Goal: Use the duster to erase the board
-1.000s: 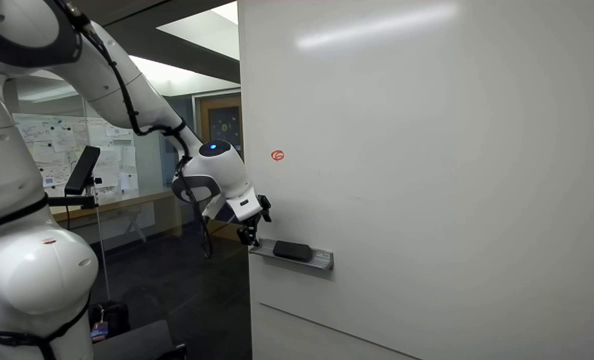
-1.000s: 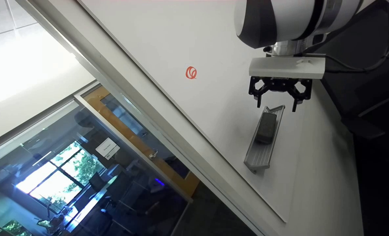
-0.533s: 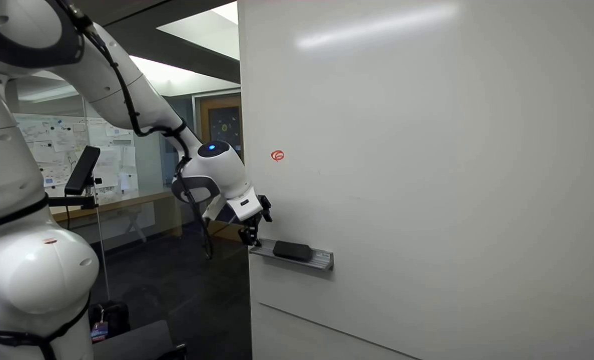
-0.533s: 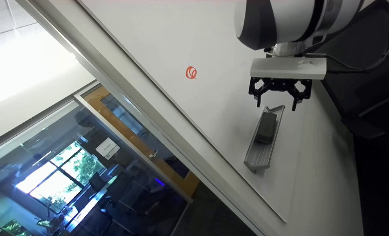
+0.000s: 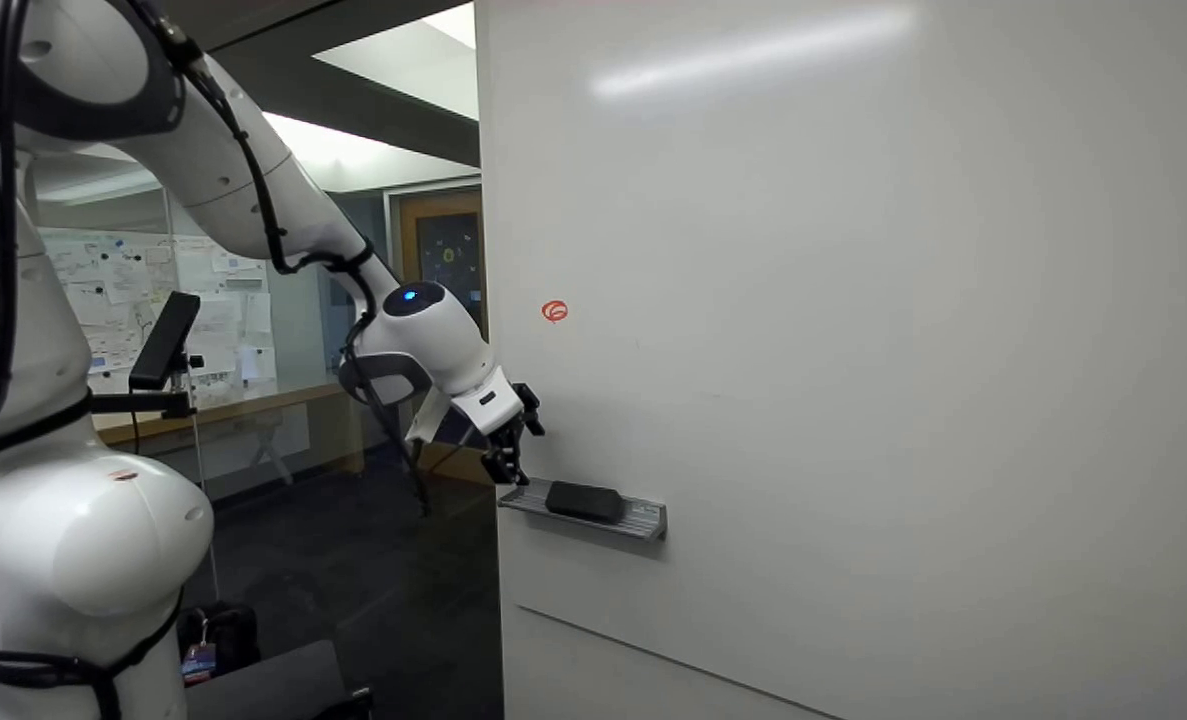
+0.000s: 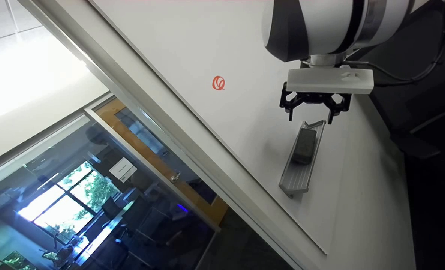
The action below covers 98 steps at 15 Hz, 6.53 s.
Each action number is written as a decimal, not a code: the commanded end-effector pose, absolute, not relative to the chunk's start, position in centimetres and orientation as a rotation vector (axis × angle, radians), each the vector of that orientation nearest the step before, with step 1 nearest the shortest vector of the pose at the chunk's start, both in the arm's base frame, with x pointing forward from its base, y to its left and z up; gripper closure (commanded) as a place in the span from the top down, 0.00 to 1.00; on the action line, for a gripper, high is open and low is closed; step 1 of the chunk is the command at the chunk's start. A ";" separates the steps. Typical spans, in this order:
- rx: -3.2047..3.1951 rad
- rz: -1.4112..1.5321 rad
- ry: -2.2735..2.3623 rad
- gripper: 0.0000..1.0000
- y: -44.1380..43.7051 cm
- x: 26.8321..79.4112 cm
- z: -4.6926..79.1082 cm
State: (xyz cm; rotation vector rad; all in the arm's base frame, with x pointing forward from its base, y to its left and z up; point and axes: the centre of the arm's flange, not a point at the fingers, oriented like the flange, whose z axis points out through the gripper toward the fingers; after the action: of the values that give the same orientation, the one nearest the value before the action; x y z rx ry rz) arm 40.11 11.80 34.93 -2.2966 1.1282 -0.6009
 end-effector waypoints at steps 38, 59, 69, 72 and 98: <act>-2.213 -0.634 1.279 0.87 11.2 45.3 27.6; -2.243 -0.633 1.325 0.76 10.8 47.7 21.9; -2.212 -0.700 1.274 0.38 10.6 46.8 23.3; -2.209 -0.753 1.241 0.29 10.4 45.9 25.1; -1.640 -1.025 0.864 0.29 6.1 43.2 46.0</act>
State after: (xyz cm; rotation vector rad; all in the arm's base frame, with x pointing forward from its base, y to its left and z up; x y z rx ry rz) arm 49.31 2.27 44.27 -1.7473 0.9790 -1.0199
